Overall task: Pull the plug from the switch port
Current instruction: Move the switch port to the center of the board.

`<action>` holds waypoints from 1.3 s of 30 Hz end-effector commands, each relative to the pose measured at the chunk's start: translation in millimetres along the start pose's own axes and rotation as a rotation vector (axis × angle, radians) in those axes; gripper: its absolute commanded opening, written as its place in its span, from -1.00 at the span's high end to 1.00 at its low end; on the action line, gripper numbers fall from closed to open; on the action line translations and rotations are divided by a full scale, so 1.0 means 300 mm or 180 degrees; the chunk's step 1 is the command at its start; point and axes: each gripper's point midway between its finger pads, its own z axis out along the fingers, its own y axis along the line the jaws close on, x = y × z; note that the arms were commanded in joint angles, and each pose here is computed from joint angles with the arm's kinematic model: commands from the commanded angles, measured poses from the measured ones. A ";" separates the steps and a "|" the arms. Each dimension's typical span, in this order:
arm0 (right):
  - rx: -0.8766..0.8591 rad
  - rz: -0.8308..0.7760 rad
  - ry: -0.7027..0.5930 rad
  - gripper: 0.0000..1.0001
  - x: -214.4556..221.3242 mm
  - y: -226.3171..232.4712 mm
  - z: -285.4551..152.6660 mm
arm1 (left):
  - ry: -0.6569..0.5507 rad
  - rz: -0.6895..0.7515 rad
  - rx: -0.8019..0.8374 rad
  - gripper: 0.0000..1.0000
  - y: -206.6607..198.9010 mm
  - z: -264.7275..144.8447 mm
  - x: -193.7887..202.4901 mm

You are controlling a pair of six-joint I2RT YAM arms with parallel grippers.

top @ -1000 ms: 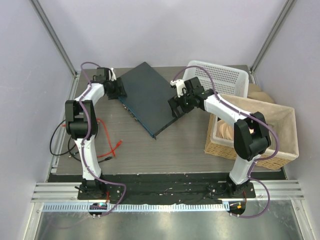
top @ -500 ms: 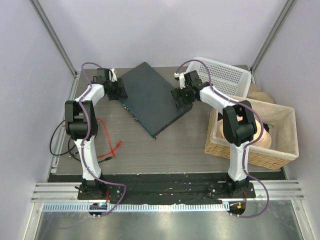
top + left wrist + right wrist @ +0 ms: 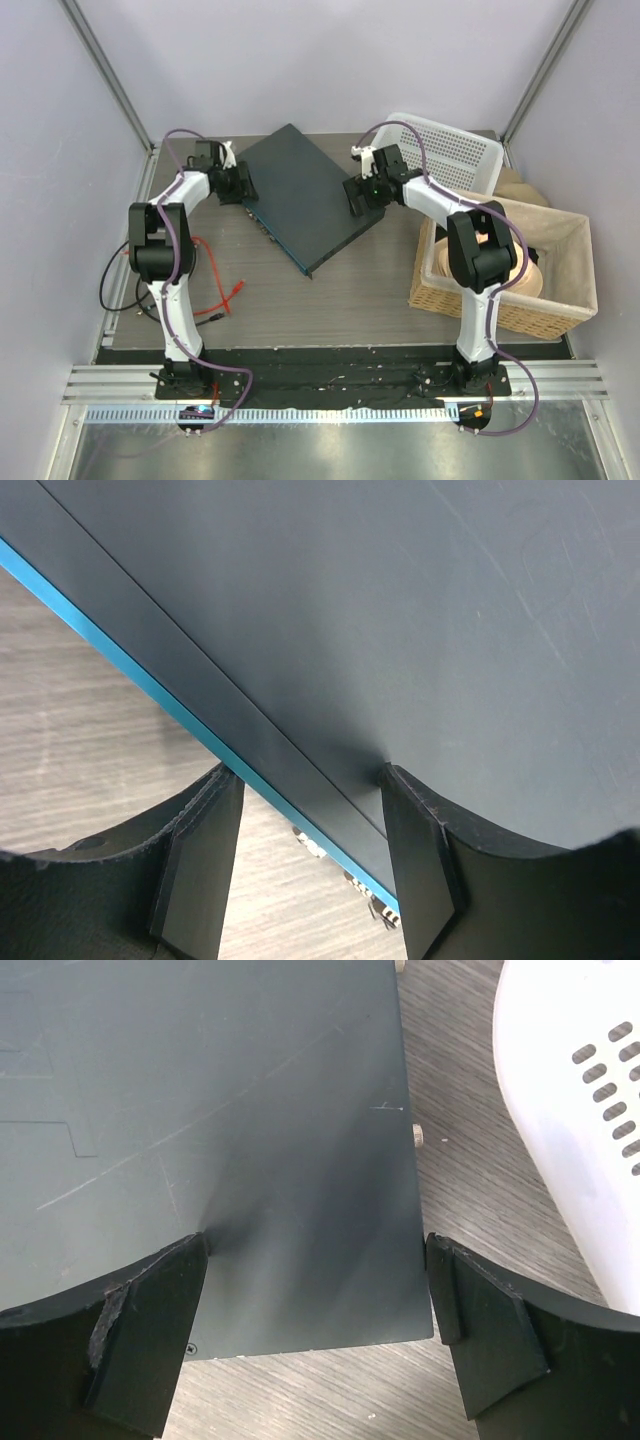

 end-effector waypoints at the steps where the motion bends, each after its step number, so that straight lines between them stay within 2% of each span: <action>1: -0.0470 0.0049 0.0578 -0.98 0.216 0.183 -0.023 | 0.0403 0.0026 0.0214 -0.21 -0.084 -0.024 0.134; 10: -0.0597 -0.0160 0.0602 -0.98 0.246 0.264 -0.049 | 0.0414 0.0005 0.0243 -0.20 -0.092 -0.049 0.145; 16: -0.0643 -0.0521 0.0559 -0.97 0.272 0.340 -0.062 | 0.0512 -0.0055 0.0272 -0.19 -0.094 -0.058 0.189; 24: -0.0066 -0.0454 0.0295 -0.99 0.154 0.211 -0.053 | 0.0415 -0.0037 0.0308 -0.18 -0.110 -0.082 0.177; 28: 0.0340 -0.0368 0.0153 -0.96 0.084 0.076 -0.057 | 0.0418 -0.0028 0.0323 -0.18 -0.114 -0.089 0.180; 29: 0.0409 -0.0290 0.0137 -0.86 0.076 0.022 -0.061 | 0.0420 -0.0033 0.0320 -0.18 -0.111 -0.089 0.181; 30: 0.0453 -0.0297 0.0075 -0.62 0.045 -0.005 -0.066 | 0.0419 -0.0033 0.0315 -0.18 -0.110 -0.091 0.183; 32: 0.0693 -0.0309 0.0063 -0.41 0.028 -0.082 -0.068 | 0.0421 -0.0020 0.0318 -0.18 -0.110 -0.090 0.188; 33: 0.0750 -0.0423 0.0046 -0.17 0.017 -0.104 -0.068 | 0.0418 -0.0023 0.0311 -0.18 -0.106 -0.091 0.192; 35: 0.0914 -0.0511 0.0050 0.17 0.010 -0.145 -0.065 | 0.0418 -0.0023 0.0311 -0.18 -0.106 -0.093 0.196; 36: 0.0955 -0.0552 0.0021 0.60 0.001 -0.160 -0.061 | 0.0421 -0.0020 0.0318 -0.18 -0.107 -0.092 0.201; 37: 0.1030 -0.0644 0.0015 0.83 -0.005 -0.175 -0.063 | 0.0421 -0.0025 0.0318 -0.18 -0.107 -0.092 0.202; 38: 0.1218 -0.0647 0.0034 0.98 0.003 -0.211 -0.066 | 0.0418 -0.0033 0.0323 -0.18 -0.108 -0.093 0.203; 39: 0.1325 -0.0647 -0.0031 0.97 -0.014 -0.231 -0.067 | 0.0409 -0.0034 0.0320 -0.18 -0.108 -0.093 0.201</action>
